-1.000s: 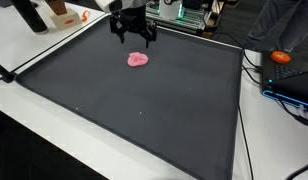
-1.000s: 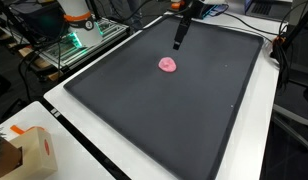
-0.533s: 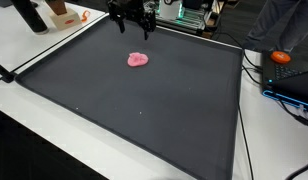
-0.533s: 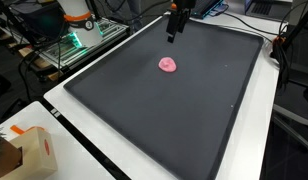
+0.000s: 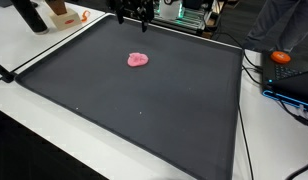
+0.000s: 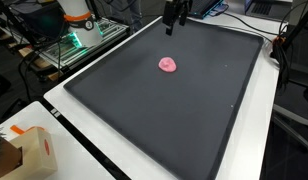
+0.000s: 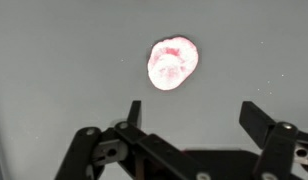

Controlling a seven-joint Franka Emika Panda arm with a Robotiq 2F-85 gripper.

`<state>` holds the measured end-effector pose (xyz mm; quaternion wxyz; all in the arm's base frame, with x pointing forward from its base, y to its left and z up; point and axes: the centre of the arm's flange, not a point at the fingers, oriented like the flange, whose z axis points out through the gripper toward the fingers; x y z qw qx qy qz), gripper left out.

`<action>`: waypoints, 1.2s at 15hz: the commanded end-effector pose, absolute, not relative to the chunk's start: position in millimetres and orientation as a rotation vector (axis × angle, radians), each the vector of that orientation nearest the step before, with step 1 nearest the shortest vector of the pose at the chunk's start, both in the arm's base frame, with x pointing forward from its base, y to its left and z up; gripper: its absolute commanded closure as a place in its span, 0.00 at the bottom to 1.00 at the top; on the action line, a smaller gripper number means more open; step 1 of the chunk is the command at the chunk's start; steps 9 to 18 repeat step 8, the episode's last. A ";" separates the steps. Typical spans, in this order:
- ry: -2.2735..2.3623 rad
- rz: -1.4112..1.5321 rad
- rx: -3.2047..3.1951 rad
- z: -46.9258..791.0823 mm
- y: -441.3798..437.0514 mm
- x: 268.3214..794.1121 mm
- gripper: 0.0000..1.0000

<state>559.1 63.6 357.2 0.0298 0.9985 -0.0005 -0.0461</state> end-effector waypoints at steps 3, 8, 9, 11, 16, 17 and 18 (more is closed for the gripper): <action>0.000 -0.147 3.078 355.2 64.0 559.5 0.00; 0.000 -0.147 3.078 355.1 64.0 559.5 0.00; 0.000 -0.147 3.078 355.1 64.0 559.5 0.00; 0.000 -0.147 3.078 355.1 64.0 559.5 0.00; 0.000 -0.147 3.078 355.1 64.0 559.5 0.00; 0.000 -0.147 3.078 355.1 64.0 559.5 0.00; 0.000 -0.147 3.078 355.1 64.0 559.5 0.00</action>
